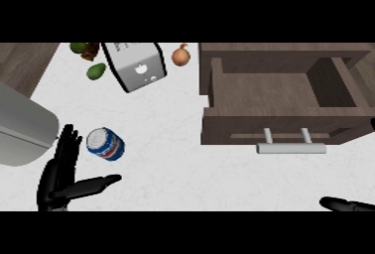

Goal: Pick up the can, place it into the drawer and close the drawer

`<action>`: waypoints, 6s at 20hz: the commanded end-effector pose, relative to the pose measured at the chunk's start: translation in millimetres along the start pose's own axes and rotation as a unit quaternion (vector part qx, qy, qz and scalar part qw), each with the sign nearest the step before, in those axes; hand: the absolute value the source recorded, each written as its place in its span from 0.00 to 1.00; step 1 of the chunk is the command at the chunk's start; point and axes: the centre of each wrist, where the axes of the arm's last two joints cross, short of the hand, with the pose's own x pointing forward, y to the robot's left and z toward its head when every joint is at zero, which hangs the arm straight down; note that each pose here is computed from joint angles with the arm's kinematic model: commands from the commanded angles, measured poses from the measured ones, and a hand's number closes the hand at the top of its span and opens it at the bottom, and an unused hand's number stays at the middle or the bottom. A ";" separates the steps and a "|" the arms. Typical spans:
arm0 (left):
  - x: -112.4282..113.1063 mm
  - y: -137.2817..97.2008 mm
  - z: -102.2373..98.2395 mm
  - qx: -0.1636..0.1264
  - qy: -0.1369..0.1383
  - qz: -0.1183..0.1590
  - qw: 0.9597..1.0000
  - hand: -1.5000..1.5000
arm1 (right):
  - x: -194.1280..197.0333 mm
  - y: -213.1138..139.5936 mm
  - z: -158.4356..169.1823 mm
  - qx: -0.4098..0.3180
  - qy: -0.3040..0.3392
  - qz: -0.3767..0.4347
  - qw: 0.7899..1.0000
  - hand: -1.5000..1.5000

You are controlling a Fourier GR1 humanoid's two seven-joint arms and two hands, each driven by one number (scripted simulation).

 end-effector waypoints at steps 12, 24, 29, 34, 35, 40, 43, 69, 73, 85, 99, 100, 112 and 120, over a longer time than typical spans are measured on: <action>-46.0 5.9 -32.2 0.013 0.031 0.011 0.999 0.00 | -3.8 3.1 3.9 -0.004 -0.010 0.011 1.000 0.00; -96.4 4.8 -56.0 0.018 0.036 0.012 0.999 0.00 | 15.3 -13.7 1.5 -0.005 -0.013 -0.005 1.000 0.00; -89.6 22.5 -66.6 -0.010 0.024 0.017 1.000 0.00 | 18.1 -0.9 14.9 -0.006 -0.013 0.010 1.000 0.00; -87.3 -0.5 -69.8 -0.058 0.027 0.027 0.998 0.00 | 26.4 -27.5 -5.4 0.002 -0.018 0.017 1.000 0.00; -88.3 -19.5 -78.4 -0.061 0.017 0.028 0.998 0.00 | 24.4 5.5 7.9 0.004 -0.012 0.004 1.000 0.00; -73.0 -30.7 -96.5 -0.085 0.010 0.059 0.995 1.00 | 27.0 -3.3 12.1 0.006 -0.013 0.004 1.000 0.00; -77.5 -17.6 -94.6 -0.100 -0.001 0.069 0.993 1.00 | 13.6 9.4 2.1 -0.002 -0.018 0.023 1.000 0.00; 65.2 -179.2 -150.1 -0.181 -0.091 0.064 0.977 1.00 | 31.1 -13.4 1.2 -0.029 -0.033 0.028 0.999 0.00; 116.4 -196.2 -151.1 -0.207 -0.085 0.070 0.972 1.00 | 40.5 -10.0 6.2 -0.025 -0.024 0.030 0.999 0.00; 247.7 -259.1 -124.5 -0.213 -0.110 0.048 0.970 1.00 | 32.7 -3.7 -1.4 -0.017 -0.024 0.037 0.999 0.00; 316.7 -311.1 -127.7 -0.205 -0.097 0.004 0.974 1.00 | 46.1 -9.5 -7.5 -0.014 -0.040 0.029 0.999 0.00; 316.6 -311.8 -131.1 -0.208 -0.090 -0.002 0.974 1.00 | 53.3 -9.9 -3.1 -0.012 -0.039 0.032 0.999 0.00; 316.8 -326.3 -131.3 -0.172 -0.098 -0.034 0.980 1.00 | 58.8 -5.7 -13.8 0.006 -0.047 0.039 0.998 0.00; 314.3 -328.5 -132.7 -0.118 -0.108 -0.036 0.986 0.00 | 46.0 8.8 -25.6 0.005 -0.046 0.029 0.999 0.00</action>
